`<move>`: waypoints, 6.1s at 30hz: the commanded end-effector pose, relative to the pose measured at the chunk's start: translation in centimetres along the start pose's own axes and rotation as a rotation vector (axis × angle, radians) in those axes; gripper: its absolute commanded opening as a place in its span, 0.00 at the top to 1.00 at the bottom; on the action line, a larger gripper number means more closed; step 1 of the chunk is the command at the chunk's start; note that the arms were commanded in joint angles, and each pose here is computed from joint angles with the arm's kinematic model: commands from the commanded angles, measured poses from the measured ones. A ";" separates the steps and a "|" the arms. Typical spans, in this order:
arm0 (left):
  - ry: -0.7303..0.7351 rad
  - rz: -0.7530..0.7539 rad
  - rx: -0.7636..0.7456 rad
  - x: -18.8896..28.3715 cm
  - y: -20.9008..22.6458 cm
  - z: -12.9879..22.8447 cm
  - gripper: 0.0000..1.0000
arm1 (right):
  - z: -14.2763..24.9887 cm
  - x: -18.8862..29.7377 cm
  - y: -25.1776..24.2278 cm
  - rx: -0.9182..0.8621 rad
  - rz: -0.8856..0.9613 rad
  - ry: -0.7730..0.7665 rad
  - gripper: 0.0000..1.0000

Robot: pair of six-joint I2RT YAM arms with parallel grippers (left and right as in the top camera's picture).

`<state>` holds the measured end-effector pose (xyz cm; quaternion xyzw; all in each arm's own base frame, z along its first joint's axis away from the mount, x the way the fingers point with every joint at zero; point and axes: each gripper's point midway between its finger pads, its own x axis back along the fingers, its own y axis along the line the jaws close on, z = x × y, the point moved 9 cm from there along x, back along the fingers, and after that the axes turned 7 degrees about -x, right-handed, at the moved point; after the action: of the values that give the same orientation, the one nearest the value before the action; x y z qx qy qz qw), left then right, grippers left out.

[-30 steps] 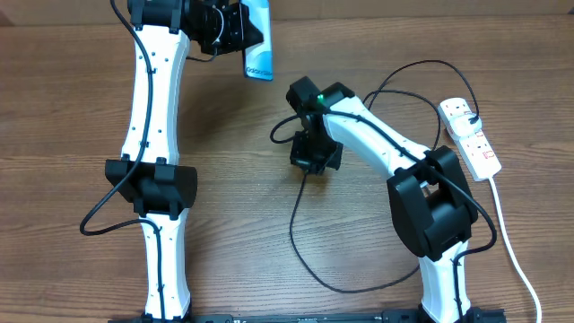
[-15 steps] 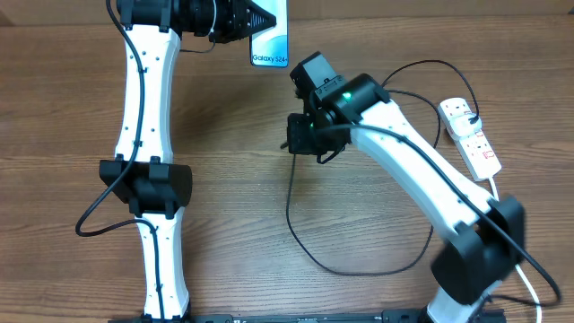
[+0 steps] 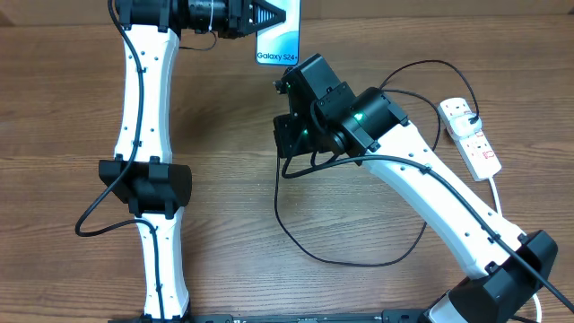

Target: Plug charger to phone and switch on socket

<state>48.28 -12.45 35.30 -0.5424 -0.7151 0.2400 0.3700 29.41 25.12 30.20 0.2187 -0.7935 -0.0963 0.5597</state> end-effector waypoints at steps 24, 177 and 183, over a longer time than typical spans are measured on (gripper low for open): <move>0.033 0.107 -0.163 -1.1 -3.8 0.5 0.96 | -4.2 4.0 -0.7 -0.070 0.068 -0.283 0.96; 0.020 -0.904 0.323 3.2 3.7 2.8 0.96 | -9.2 -13.5 -9.7 -0.564 0.391 -0.009 0.52; 0.031 -0.910 0.332 3.3 3.7 3.0 0.96 | -8.7 -15.4 -8.3 -0.555 0.453 -0.080 0.52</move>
<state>48.33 -7.90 29.30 -0.1086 -0.8107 0.1538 0.5543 43.69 25.07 17.60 -0.0866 -0.7722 -0.1948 0.5985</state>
